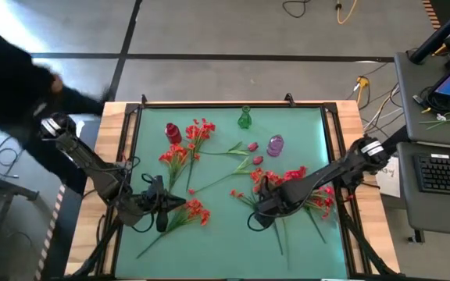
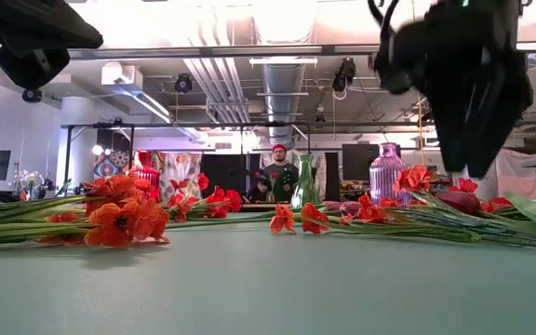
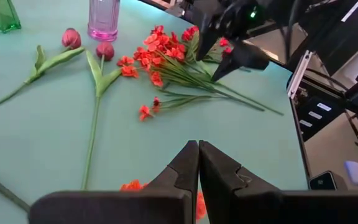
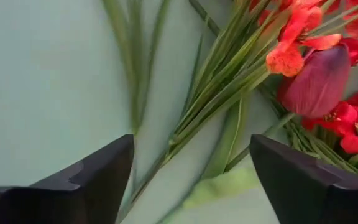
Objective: Sort flowers into vase by color
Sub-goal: Put the middle right orange flowers into the green flower vase
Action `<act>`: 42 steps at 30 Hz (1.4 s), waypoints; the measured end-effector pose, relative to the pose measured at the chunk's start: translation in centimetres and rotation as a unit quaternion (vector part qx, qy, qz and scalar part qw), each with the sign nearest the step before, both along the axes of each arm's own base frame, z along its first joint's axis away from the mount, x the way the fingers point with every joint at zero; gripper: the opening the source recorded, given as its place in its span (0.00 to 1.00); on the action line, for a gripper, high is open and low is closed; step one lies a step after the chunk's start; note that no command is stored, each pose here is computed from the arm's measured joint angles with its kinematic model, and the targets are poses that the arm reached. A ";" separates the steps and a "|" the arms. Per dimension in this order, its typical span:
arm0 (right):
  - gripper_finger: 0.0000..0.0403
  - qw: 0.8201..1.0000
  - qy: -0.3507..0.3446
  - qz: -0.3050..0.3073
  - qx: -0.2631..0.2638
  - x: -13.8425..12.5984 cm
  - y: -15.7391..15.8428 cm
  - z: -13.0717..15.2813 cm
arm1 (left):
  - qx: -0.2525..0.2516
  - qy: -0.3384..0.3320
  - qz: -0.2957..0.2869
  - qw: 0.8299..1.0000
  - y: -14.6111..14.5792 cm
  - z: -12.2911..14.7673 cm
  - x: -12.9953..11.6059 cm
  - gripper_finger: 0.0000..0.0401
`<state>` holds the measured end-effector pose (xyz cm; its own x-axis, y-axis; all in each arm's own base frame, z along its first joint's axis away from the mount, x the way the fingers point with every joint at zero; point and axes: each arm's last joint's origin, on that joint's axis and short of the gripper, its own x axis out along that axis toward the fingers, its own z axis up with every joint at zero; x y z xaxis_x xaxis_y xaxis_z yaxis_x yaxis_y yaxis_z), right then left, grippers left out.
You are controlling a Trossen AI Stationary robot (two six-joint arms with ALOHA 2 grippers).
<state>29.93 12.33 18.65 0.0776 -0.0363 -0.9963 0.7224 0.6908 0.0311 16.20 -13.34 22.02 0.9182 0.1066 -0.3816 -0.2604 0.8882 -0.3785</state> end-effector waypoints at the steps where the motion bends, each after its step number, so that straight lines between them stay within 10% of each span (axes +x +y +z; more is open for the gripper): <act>1: 0.81 1.000 0.005 0.000 -0.002 0.1 0.0 -0.4 | 0.001 0.000 0.000 1.000 0.0 0.0 0.0 0.00; 21: 0.69 0.999 -0.009 0.041 0.007 2.7 0.7 -4.4 | 0.029 -0.009 0.021 0.999 0.2 0.0 0.0 0.00; 42: 0.05 0.999 -0.018 0.042 0.008 3.3 0.2 -4.6 | 0.035 -0.011 0.021 0.999 0.2 0.0 0.0 0.00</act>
<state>33.23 12.56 14.01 0.1161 -0.0129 -0.9931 0.6604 0.7479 0.0675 16.23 -13.15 22.04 0.9200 0.1715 -0.3523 -0.2912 0.9008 -0.3221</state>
